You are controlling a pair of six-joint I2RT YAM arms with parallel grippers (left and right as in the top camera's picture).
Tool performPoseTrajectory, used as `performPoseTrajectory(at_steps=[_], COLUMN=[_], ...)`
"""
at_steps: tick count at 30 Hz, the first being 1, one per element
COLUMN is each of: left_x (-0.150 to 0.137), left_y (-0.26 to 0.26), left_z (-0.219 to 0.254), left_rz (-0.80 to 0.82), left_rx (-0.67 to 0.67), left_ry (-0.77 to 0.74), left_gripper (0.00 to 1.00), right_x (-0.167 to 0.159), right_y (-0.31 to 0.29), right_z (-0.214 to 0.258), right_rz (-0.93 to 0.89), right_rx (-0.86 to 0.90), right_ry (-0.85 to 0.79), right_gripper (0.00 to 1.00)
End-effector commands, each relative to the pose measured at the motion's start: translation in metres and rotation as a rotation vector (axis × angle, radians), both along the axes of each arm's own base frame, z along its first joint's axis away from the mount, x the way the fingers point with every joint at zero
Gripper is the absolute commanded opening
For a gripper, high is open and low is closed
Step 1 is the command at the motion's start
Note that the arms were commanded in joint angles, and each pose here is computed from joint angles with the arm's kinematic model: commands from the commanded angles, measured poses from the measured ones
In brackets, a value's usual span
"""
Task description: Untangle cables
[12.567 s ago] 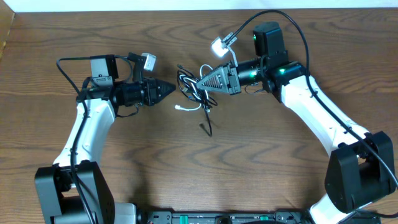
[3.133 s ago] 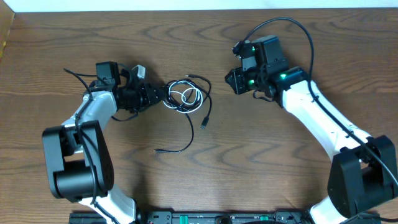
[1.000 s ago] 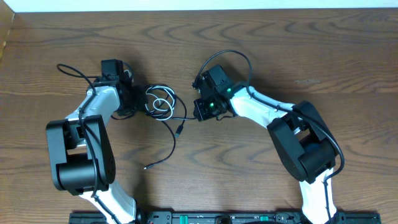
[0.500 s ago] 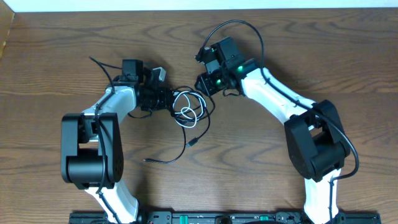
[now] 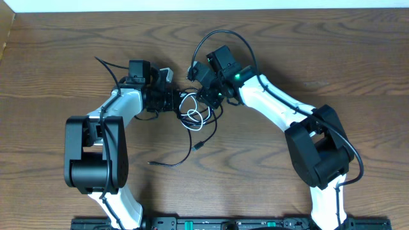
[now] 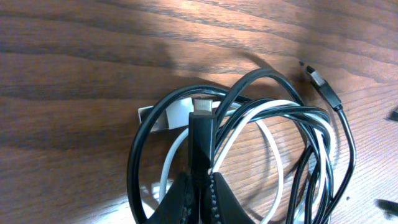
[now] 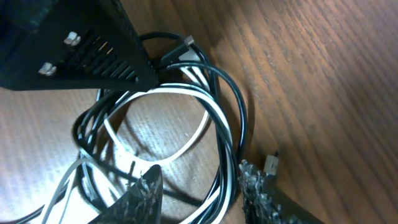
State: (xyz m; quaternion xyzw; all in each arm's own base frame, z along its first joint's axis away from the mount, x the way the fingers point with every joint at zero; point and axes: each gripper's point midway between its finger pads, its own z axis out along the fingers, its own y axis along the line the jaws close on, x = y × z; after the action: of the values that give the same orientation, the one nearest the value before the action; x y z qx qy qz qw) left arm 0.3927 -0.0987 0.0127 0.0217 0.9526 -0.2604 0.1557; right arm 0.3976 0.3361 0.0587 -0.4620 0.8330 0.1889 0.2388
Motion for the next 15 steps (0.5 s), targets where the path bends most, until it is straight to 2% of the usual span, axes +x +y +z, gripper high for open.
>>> performPoseTrajectory(at_steps=[1, 9, 11, 12, 13, 15], left_x=[-0.003, -0.003, -0.003, -0.003, -0.003, -0.003], left_y=[0.0, 0.0, 0.0, 0.0, 0.0, 0.0], left_z=[-0.006, -0.006, -0.006, -0.006, -0.006, -0.006], left_rz=[-0.019, -0.019, -0.019, -0.019, -0.019, -0.019], left_rx=[0.012, 0.012, 0.012, 0.012, 0.012, 0.012], left_ry=[0.001, 0.001, 0.001, 0.001, 0.001, 0.001], left_gripper=[0.08, 0.08, 0.08, 0.08, 0.08, 0.08], right_x=[0.003, 0.002, 0.003, 0.003, 0.003, 0.002], right_y=[-0.005, -0.007, -0.006, -0.006, -0.006, -0.005], right_z=[-0.014, -0.043, -0.048, -0.049, -0.049, -0.048], right_rz=[0.031, 0.111, 0.111, 0.11, 0.111, 0.112], right_rx=[-0.073, -0.121, -0.123, -0.123, -0.123, -0.123], right_ry=[-0.052, -0.063, -0.06, -0.061, -0.06, -0.06], right_gripper=[0.38, 0.38, 0.33, 0.4, 0.4, 0.24])
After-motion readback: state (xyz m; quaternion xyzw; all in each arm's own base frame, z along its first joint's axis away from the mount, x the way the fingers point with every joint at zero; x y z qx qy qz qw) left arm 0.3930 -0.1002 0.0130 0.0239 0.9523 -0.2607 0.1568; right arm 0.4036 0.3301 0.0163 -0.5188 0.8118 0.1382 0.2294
